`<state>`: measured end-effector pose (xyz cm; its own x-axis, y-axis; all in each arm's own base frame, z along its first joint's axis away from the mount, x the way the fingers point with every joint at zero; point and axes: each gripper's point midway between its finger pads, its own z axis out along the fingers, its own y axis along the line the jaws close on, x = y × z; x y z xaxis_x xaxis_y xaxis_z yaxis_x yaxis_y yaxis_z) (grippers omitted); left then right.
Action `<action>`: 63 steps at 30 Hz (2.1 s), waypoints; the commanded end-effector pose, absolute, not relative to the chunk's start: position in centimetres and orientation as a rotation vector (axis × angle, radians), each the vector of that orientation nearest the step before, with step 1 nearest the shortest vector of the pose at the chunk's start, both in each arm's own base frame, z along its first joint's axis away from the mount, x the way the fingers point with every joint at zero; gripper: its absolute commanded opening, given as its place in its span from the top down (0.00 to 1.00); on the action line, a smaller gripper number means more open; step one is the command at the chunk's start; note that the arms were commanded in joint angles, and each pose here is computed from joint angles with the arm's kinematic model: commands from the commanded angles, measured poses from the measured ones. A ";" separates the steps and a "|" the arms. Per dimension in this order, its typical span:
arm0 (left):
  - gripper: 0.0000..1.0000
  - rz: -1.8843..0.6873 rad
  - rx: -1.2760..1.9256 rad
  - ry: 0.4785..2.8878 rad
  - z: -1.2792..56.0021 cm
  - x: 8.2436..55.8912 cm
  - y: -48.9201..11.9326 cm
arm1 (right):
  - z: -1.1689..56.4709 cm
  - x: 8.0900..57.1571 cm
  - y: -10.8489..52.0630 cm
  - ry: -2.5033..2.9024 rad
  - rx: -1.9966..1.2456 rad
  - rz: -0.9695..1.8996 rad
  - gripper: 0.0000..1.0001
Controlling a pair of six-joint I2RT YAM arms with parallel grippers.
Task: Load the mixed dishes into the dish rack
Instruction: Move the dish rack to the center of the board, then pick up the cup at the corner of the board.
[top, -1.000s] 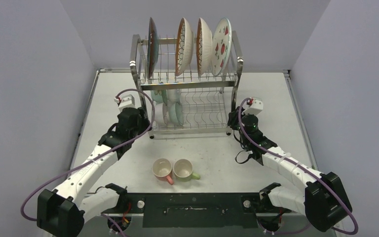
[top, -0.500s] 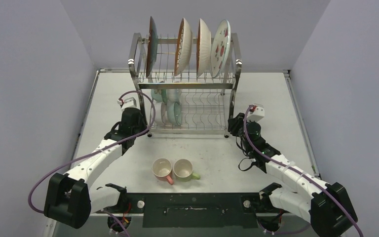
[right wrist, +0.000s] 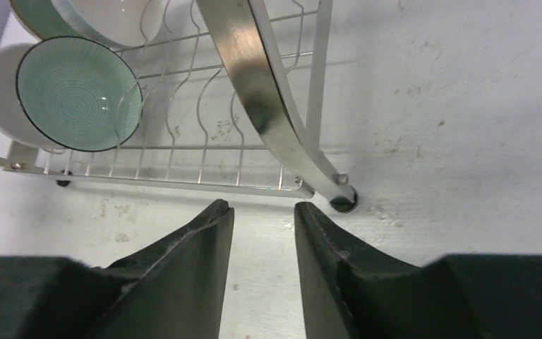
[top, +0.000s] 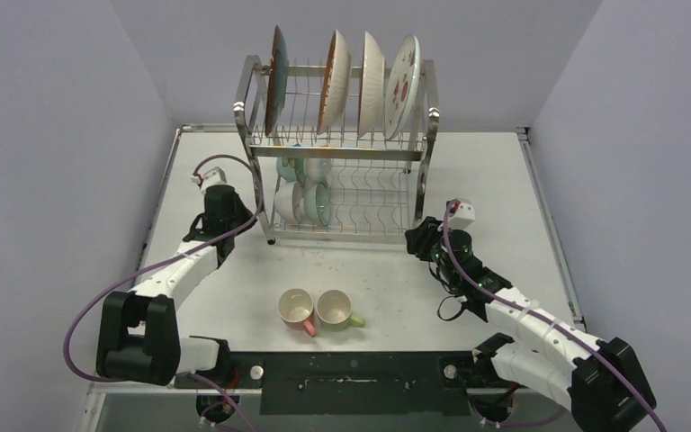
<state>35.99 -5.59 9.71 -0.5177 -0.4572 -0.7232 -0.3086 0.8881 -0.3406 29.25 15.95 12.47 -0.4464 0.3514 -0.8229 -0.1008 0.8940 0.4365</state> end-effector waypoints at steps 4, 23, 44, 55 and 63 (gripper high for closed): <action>0.88 -0.429 -0.647 1.921 14.8 41.0 -4.6 | 17.3 29.1 14.7 1.894 0.126 0.451 0.44; 0.38 -0.364 -0.853 2.066 12.3 31.3 -5.0 | 19.2 21.2 19.5 2.016 -0.383 0.644 0.28; 0.19 -0.489 -0.571 2.129 21.3 24.1 -7.1 | 16.8 14.2 29.9 2.152 -0.895 0.545 0.25; 0.16 -0.519 -0.412 2.110 23.9 23.3 -7.8 | 14.0 14.1 32.4 2.235 -0.950 0.458 0.33; 0.15 -0.563 -0.345 2.121 24.2 22.4 -8.6 | 11.1 14.7 33.1 2.294 -0.970 0.369 0.44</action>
